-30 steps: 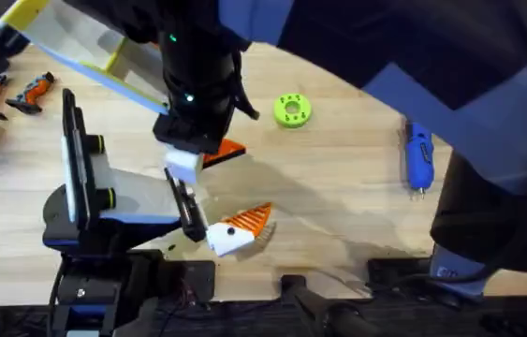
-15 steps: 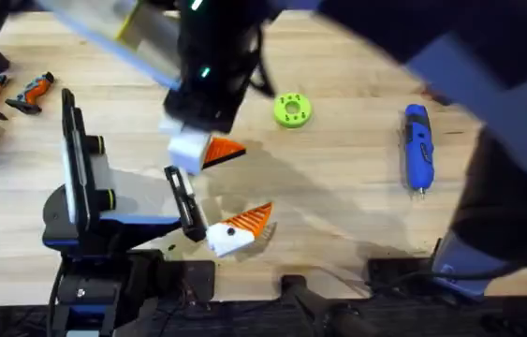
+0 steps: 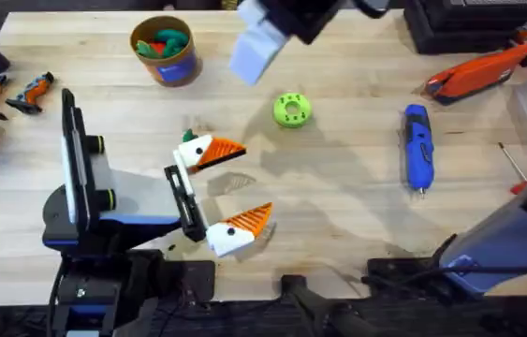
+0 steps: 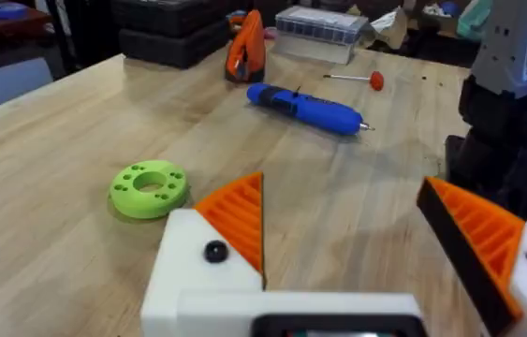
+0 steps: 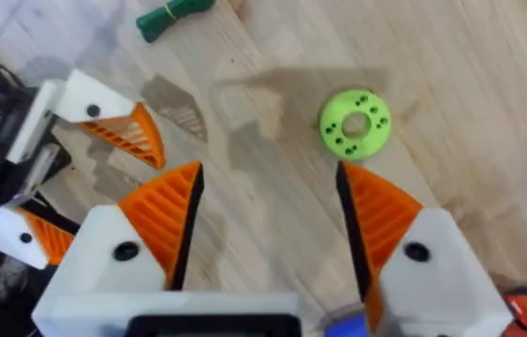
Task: Pick up the gripper from the table and insert it into the empty holder that is missing its gripper. Then pick up a screw, insert it into the mounting hole, and use the screwdriver to tighten it. Finally, clean up the table by picking up the vegetable and placing it into the bucket.
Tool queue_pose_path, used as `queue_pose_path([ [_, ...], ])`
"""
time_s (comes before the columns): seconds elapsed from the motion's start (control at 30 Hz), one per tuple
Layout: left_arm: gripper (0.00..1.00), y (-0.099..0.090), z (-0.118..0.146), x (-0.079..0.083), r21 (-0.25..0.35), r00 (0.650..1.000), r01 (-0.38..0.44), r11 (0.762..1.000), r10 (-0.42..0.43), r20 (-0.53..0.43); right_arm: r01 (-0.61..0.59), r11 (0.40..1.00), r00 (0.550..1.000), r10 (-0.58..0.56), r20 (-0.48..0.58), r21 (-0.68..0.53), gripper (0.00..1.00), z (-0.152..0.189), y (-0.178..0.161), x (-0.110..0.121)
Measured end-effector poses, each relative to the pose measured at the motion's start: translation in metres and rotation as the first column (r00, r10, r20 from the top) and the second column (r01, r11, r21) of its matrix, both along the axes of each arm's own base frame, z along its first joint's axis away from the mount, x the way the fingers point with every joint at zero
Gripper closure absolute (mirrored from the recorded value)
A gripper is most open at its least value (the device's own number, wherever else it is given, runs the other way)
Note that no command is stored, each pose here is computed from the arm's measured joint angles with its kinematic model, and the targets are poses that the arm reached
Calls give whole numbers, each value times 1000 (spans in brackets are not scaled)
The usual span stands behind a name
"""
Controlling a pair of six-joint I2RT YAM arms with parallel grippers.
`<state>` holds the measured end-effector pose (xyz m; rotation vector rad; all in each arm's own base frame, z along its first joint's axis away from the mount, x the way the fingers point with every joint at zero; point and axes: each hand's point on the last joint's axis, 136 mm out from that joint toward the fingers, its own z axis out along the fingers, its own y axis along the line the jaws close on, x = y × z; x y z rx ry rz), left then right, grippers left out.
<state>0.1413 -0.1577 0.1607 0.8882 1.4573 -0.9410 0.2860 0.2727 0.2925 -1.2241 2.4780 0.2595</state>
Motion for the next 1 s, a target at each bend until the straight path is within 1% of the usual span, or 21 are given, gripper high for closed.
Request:
queue_pose_path([
  [0.1,15,0,0,0,0,1000,0,1000,0,0,58,998,998,-58,-16,-3,178,-4,-19,1],
  [0.23,15,0,0,0,0,1000,0,1000,0,1,167,986,986,-166,-23,18,178,-12,-45,5],
  [0.33,15,0,0,0,0,1000,0,1000,0,1,274,961,962,-273,-32,41,177,-23,-72,4],
  [0.4,15,0,0,0,0,1000,0,1000,0,0,358,932,933,-356,-45,50,179,-32,-95,1],
  [0.47,15,0,0,0,0,1000,0,1000,0,0,450,891,893,-447,-61,55,179,-43,-121,-4],
  [0.53,15,0,0,0,0,1000,0,1000,0,1,540,840,841,-536,-79,54,178,-53,-149,-9],
  [0.7,15,0,0,0,0,1000,0,1000,0,0,733,681,676,-725,-132,12,177,-82,-211,-28],
  [0.77,15,0,0,0,0,1000,0,1000,0,0,787,618,611,-778,-145,-1,177,-92,-231,-34],
  [0.87,15,0,0,0,0,1000,0,1000,0,1,846,532,527,-837,-147,4,177,-101,-254,-40],
  [1.0,15,0,0,0,0,1000,0,1000,0,0,895,445,443,-886,-139,22,177,-111,-278,-42],
])
